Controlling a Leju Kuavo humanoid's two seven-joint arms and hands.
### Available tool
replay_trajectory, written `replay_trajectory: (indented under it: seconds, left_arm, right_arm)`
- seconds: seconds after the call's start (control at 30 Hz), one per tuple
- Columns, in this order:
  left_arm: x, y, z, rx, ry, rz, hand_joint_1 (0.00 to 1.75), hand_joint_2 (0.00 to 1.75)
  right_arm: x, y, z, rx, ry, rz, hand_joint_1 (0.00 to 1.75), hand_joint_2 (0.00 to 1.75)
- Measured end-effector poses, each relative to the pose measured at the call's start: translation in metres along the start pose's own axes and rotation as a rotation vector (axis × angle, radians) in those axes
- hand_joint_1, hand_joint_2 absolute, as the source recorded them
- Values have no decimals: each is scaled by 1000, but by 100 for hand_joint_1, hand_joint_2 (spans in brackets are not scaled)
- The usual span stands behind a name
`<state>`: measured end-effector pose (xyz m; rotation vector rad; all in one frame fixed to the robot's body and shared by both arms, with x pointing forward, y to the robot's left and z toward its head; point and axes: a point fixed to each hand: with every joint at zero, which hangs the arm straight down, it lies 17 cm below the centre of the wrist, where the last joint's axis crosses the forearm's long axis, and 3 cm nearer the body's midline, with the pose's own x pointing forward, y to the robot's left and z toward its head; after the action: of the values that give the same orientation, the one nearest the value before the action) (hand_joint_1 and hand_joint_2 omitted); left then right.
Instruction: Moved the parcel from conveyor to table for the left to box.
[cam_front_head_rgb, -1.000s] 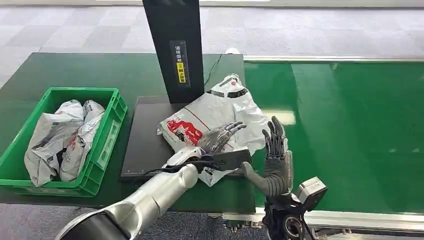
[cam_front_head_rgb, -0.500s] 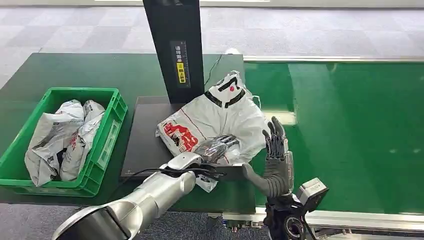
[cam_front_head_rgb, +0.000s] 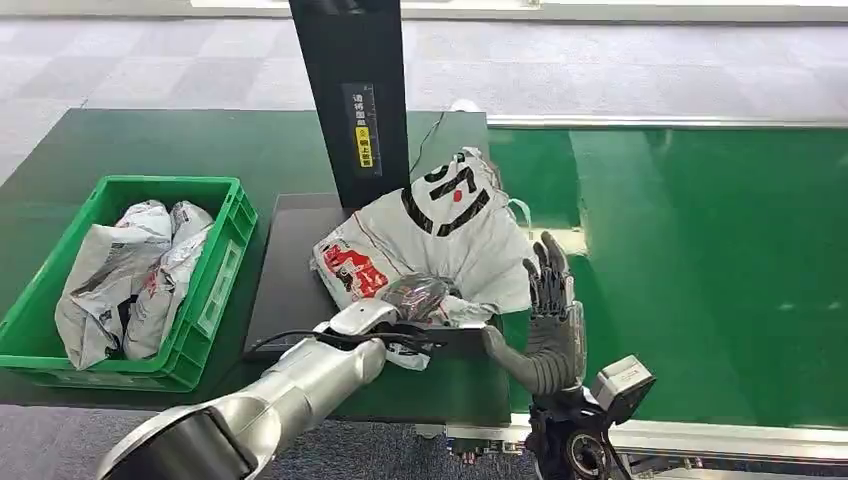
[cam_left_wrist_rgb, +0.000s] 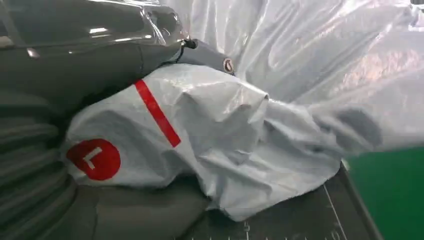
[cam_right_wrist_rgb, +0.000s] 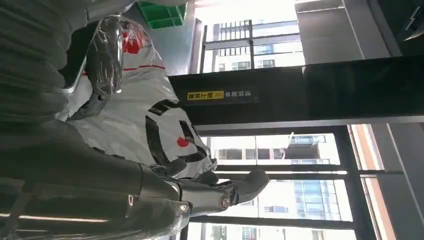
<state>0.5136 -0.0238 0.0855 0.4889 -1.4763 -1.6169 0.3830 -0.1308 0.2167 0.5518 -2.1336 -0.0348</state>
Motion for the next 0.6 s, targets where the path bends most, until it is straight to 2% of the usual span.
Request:
replay_trajectory:
  seconds: [0.3, 0.6]
  left_arm:
    - [3, 27, -2, 108, -51, 69, 175, 175]
    - [-4, 103, 12, 409, -159, 280, 175, 175]
  right_arm:
    - [-1, -3, 1, -14, 4, 13, 0, 175]
    - [-1, -7, 12, -40, 16, 32, 0, 175]
